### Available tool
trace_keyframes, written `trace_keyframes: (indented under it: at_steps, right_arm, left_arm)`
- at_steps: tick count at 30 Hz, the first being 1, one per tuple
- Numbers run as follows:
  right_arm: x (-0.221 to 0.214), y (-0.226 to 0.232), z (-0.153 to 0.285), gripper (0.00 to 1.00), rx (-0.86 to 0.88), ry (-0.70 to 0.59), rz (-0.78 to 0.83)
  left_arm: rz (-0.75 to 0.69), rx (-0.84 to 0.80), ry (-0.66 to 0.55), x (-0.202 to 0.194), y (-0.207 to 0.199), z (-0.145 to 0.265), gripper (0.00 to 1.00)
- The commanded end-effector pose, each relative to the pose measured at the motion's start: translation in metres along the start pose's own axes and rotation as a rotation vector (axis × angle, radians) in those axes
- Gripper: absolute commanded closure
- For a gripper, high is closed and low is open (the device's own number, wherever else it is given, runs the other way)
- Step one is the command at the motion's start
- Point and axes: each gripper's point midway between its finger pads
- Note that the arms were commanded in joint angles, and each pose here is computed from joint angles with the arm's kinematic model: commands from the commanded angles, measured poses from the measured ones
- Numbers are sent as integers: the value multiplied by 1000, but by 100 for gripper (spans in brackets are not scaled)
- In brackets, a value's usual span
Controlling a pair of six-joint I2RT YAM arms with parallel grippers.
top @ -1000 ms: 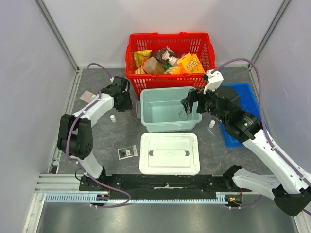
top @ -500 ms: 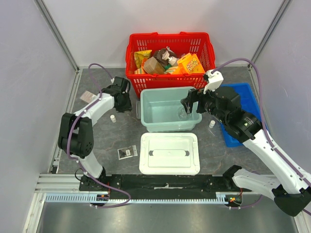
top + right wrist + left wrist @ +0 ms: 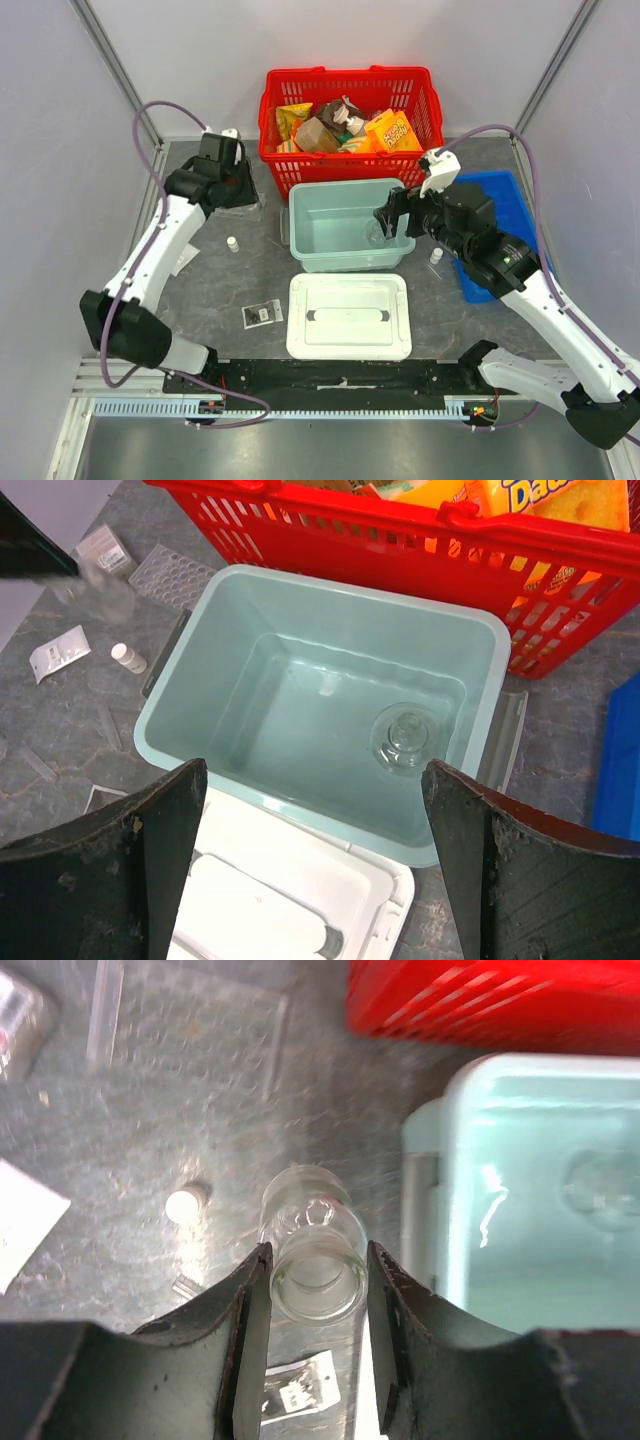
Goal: Organize the chemistry lab equipment
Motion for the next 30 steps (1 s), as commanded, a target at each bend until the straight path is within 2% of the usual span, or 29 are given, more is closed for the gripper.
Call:
trace_keyframes:
  at_steps: [1, 6, 11, 23, 30]
  right_arm:
    - [-4, -2, 6, 5, 4, 4, 4]
    - [-8, -6, 9, 5, -8, 7, 6]
    - [-8, -17, 15, 5, -54, -14, 4]
    - [-4, -35, 31, 5, -121, -74, 3]
    - [0, -37, 32, 5, -135, -89, 7]
  left_arm:
    - [-74, -120, -141, 40, -27, 59, 83]
    - [-152, -237, -178, 56, -81, 86, 83]
    - [-217, -336, -168, 56, -140, 87, 83]
    - [-318, -369, -100, 23, -226, 13, 84]
    - [-354, -335, -48, -1, -248, -30, 85]
Point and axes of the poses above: each gripper's point midway between its finger pads, its own z axis back along the fingers, its own y axis along the line the jaws close on, x = y × z, and after that the axes turned 15 degrees about -z, right-handed
